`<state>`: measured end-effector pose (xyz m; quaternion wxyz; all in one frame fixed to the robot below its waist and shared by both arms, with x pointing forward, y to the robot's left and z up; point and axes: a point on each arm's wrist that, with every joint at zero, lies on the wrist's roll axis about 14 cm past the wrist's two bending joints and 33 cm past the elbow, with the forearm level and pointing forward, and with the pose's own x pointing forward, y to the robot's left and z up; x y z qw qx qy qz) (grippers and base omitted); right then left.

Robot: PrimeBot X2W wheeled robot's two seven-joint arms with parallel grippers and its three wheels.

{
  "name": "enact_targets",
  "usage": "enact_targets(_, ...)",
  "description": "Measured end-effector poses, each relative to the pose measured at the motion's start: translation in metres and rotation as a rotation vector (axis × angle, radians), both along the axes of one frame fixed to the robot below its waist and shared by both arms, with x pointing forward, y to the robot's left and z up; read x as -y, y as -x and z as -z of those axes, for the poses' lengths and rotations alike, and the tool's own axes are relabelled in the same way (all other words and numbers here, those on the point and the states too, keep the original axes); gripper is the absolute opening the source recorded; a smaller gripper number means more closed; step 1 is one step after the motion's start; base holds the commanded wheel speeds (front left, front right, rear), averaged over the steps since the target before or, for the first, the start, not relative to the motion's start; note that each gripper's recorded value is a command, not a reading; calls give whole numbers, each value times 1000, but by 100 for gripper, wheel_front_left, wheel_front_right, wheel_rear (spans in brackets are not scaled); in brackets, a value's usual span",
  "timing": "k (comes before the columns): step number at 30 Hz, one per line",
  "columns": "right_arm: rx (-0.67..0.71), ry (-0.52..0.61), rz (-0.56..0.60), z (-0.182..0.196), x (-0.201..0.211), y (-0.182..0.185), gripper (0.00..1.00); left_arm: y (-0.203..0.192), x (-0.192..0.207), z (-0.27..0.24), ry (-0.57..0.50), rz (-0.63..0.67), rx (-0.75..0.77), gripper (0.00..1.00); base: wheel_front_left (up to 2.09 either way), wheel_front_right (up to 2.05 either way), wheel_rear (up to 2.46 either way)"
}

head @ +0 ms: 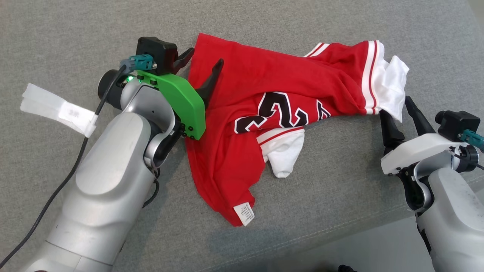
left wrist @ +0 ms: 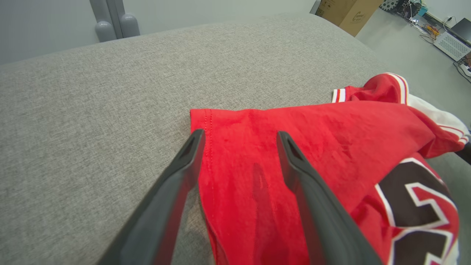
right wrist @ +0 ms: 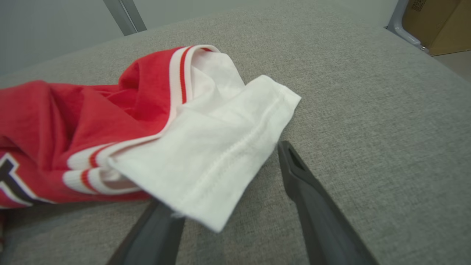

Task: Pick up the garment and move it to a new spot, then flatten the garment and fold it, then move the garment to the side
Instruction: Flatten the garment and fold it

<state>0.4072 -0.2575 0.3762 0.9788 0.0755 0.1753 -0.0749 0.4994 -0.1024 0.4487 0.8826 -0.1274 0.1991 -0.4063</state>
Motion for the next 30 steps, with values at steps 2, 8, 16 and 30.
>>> enact_targets(2, 3, 1, 0, 0, 0, 0, 100, -3, 0, -3, 9, -7, 7, 100, 0, 0, 0)
enact_targets(8, 29, 12, -14, -6, -3, -4, 100, -9, -1, 2, -3, -16, 3, 100, 0, 0, 0)
enact_targets(16, 116, 64, -14, -31, 4, -11, 100, -22, -5, -15, 41, -61, 70, 100, 0, 0, 0)
enact_targets(30, 166, 160, -185, -55, -20, 12, 100, -21, -13, -21, 36, -88, 103, 100, 0, 0, 0)
